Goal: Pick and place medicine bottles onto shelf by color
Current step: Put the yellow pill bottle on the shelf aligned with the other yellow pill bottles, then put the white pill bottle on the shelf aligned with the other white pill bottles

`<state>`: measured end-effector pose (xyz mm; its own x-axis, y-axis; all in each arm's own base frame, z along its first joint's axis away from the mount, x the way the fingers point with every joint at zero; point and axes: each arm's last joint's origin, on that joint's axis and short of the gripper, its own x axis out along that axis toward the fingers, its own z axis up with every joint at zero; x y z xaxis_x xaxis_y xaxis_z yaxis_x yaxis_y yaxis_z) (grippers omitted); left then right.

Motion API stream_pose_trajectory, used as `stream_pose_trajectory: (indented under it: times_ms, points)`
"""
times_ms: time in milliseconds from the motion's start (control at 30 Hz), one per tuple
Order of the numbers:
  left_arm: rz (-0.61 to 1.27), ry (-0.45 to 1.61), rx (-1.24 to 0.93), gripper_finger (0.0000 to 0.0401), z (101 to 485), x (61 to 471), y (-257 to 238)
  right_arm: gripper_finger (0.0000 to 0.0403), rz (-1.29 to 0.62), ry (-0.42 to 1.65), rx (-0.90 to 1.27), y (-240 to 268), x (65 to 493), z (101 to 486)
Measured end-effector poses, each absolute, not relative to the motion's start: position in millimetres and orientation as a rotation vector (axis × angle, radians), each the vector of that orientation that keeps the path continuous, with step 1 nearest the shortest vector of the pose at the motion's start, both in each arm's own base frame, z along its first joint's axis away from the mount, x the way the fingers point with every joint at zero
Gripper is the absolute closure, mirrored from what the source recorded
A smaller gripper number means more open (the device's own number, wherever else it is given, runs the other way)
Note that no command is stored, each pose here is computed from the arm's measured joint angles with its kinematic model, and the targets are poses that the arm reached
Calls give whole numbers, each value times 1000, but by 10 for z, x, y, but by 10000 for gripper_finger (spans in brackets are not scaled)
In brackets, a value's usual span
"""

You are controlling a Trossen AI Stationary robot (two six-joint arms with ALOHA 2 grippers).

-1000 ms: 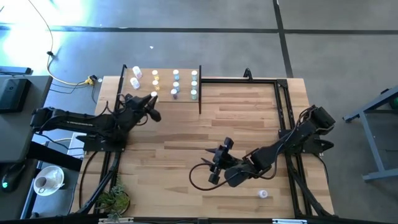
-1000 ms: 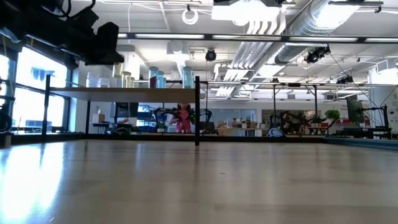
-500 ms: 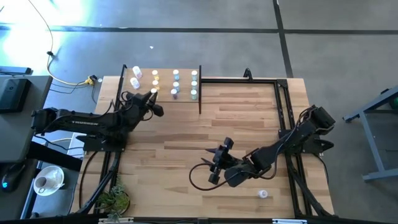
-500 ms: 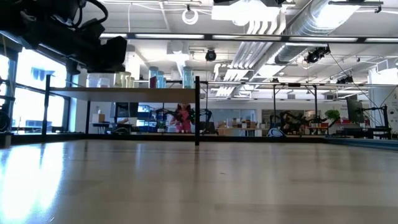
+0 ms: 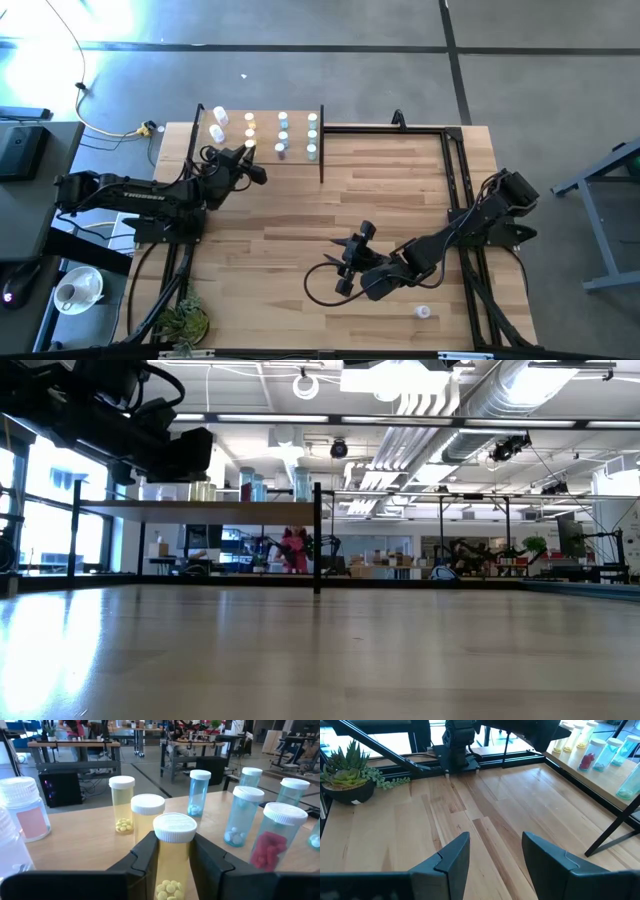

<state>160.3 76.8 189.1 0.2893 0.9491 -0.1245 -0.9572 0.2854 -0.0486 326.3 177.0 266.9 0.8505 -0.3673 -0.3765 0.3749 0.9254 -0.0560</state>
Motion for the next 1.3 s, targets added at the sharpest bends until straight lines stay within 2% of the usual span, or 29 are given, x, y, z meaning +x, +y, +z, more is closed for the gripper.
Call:
stream_pose_trajectory:
  times_ms: [933,1300]
  points:
    - [1286,77,-154,256,1854,1593,766,231,-392,397,16,1768,3260,2665]
    - [1288,73,-155,212,1859,1594,767,231,-392,397,16,1768,3260,2665]
